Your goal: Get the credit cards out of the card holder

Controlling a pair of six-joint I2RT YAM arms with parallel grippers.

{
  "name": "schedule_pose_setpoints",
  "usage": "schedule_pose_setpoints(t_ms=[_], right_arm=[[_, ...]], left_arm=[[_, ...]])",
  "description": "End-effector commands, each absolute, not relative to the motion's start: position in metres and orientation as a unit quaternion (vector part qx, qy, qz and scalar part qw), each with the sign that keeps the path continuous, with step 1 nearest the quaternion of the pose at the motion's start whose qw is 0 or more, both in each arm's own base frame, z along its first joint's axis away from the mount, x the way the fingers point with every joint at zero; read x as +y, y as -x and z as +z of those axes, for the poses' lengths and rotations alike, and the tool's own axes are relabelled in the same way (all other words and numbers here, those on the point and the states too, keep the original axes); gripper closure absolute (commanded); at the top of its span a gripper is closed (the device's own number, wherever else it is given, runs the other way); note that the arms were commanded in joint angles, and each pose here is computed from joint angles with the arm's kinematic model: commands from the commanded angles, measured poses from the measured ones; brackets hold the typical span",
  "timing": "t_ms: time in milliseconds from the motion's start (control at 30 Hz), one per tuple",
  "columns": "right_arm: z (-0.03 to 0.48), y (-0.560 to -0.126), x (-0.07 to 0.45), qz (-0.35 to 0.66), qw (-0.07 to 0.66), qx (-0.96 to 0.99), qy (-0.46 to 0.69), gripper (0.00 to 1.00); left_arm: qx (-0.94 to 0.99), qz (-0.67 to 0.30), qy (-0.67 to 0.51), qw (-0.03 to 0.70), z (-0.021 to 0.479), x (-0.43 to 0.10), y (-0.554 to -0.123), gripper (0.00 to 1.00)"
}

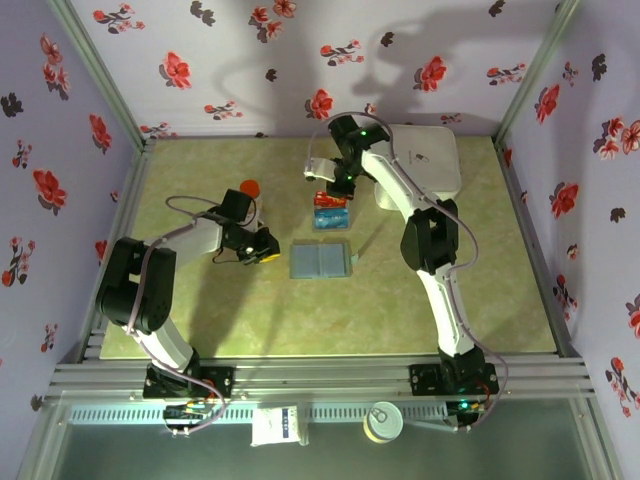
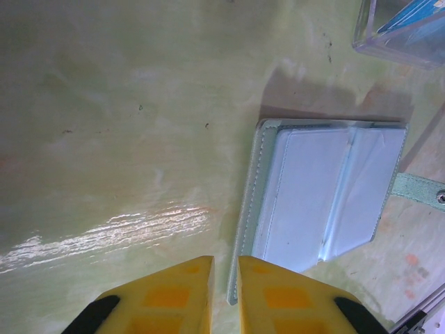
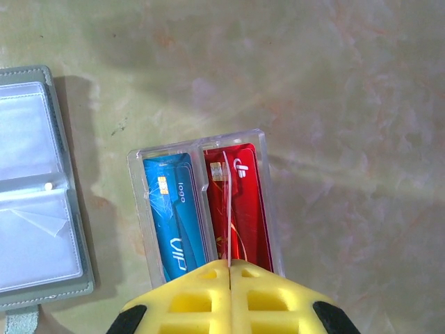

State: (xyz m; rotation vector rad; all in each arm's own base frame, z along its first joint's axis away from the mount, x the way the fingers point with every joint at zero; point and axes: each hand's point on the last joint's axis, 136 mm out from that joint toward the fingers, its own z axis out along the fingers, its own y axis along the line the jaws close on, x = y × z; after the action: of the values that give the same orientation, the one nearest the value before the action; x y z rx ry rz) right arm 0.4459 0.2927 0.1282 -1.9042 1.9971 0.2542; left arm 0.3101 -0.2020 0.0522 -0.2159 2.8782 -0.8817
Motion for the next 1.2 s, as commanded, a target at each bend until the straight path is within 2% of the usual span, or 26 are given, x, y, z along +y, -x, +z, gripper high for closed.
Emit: schedule_pose_setpoints(t_ms=[0,400,1000,1033,1167], right_arm=[[0.146,-0.458,0.291,0.069,0.213,0.694,0.684,1.0],[0.141,-0.462,0.296,0.071,0.219,0.686,0.69,1.0],[0.105,-0.449,0.286,0.081,0.156,0.693,0.699,1.0],[0.106,-0.451,0.286,0.078,0.159,0.694,0.698,0.97],[0.119,-0.475,0.286,0.039,0.201,0.711,0.672,0.73]], left_arm=[[0.954,-0.285,0.067,0.063,0.054,-0.197,-0.308,0.84],[0.954,-0.284,0.071,0.06,0.052,-0.196,-0.309,0.84],[0.955,-0.281,0.075,0.053,0.046,-0.194,-0.308,0.85],[0.955,-0.281,0.074,0.054,0.046,-0.194,-0.308,0.85],[0.956,-0.279,0.075,0.057,0.048,-0.192,-0.311,0.85]])
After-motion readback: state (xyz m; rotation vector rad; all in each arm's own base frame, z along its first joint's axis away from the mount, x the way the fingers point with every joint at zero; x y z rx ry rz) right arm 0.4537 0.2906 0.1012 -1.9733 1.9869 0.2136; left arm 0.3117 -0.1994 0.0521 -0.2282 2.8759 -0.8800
